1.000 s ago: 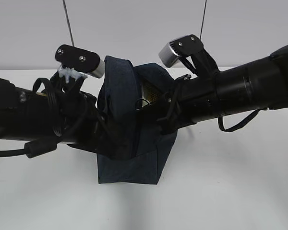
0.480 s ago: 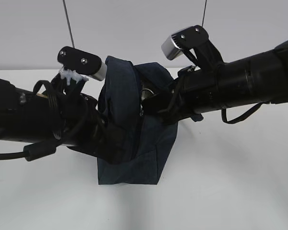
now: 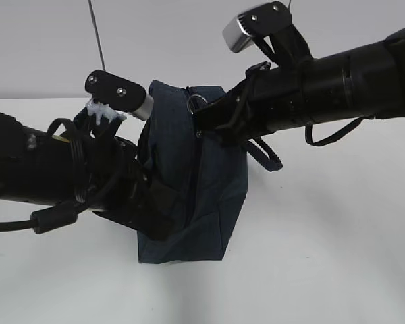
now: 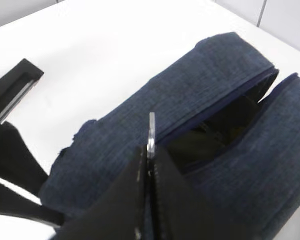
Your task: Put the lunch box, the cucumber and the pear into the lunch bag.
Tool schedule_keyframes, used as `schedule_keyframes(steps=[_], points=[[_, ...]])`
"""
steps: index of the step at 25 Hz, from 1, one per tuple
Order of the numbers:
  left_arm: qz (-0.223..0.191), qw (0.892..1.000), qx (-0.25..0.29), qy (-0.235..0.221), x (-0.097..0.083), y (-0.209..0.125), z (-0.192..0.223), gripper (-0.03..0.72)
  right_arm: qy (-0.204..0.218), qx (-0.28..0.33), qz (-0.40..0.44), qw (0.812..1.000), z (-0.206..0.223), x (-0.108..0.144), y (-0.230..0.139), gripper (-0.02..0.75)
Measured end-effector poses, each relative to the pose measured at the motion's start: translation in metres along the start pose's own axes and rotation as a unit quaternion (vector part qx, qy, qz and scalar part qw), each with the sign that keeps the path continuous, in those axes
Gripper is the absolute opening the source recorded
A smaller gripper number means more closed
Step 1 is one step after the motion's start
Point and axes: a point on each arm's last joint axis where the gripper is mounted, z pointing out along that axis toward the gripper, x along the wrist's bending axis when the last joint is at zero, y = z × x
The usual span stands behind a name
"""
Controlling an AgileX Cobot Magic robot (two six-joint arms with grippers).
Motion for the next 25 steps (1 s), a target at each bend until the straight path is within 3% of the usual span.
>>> schedule_keyframes(steps=[11, 20, 25], points=[[0.015, 1.0, 0.019, -0.016, -0.003, -0.004, 0.0, 0.003, -0.041, -0.035, -0.029, 0.998, 0.0, -0.011, 0.017, 0.0], [0.019, 0.999, 0.033, -0.029, -0.005, -0.006, 0.0, 0.003, -0.048, -0.038, -0.034, 0.998, 0.02, -0.027, 0.02, 0.0], [0.018, 0.999, 0.038, -0.035, -0.006, -0.007, -0.001, 0.003, -0.042, -0.054, -0.014, 0.998, 0.026, -0.049, 0.02, 0.0]])
